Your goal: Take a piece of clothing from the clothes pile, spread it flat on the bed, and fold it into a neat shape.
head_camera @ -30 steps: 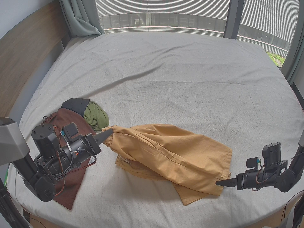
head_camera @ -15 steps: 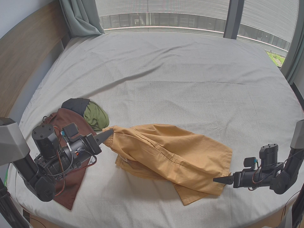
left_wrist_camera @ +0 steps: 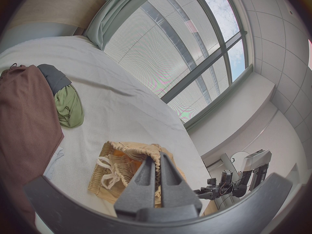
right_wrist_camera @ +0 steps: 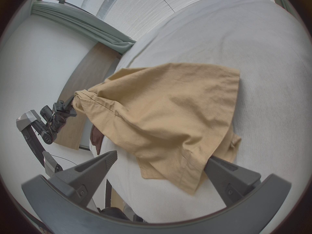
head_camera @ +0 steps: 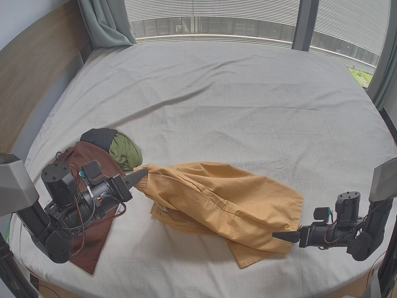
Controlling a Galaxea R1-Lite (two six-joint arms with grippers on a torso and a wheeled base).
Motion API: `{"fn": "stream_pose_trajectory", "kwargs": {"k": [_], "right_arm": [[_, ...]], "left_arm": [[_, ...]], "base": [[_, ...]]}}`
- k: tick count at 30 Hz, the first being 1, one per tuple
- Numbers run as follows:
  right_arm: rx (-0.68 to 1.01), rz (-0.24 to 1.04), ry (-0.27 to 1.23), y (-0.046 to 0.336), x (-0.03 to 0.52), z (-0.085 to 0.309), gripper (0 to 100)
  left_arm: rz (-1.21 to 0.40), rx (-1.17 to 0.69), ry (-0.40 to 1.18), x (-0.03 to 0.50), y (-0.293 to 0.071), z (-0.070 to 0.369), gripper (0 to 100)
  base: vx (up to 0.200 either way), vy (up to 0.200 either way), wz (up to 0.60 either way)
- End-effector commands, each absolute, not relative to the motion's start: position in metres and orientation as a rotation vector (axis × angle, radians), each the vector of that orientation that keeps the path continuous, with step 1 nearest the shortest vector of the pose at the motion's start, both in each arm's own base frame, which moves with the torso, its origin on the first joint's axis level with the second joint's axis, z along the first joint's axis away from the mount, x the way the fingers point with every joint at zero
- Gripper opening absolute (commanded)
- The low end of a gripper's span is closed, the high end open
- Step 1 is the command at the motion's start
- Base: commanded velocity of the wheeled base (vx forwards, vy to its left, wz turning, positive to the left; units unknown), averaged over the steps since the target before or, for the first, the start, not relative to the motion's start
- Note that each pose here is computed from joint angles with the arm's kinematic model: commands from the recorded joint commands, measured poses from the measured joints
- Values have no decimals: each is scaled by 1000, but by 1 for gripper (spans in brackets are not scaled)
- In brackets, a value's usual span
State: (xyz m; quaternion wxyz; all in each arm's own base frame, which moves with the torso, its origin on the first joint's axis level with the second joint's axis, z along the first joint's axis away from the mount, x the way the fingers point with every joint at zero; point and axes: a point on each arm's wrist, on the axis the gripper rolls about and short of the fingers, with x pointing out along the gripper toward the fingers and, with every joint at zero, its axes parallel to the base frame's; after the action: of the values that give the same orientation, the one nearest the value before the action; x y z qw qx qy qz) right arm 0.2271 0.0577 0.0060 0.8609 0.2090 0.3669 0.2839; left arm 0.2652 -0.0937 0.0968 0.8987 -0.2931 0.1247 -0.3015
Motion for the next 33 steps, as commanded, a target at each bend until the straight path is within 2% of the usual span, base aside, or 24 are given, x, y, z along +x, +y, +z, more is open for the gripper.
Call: {"fn": "stream_pose_trajectory", "kwargs": {"k": [1,13,14,22,33], "right_arm": [[463,635,748,68,226,2,100],[483,621,765,68,223,-5,100],[482,620,764,67,223,-5,0],[491,617,681,57,226,11,0],[519,679,557,33,226,40,0]], "left_arm": [[-624,-606,255,265,-94,97,0],[-624,-606,255,266,-94,97,0],[-625,-606,255,266,-94,97,0],[-603,-610,243,272,-89,97,0],[-558,-619,205,284,-77,99,0]], "base": [[0,0,0],[0,0,0],[0,0,0],[0,0,0],[0,0,0]]}}
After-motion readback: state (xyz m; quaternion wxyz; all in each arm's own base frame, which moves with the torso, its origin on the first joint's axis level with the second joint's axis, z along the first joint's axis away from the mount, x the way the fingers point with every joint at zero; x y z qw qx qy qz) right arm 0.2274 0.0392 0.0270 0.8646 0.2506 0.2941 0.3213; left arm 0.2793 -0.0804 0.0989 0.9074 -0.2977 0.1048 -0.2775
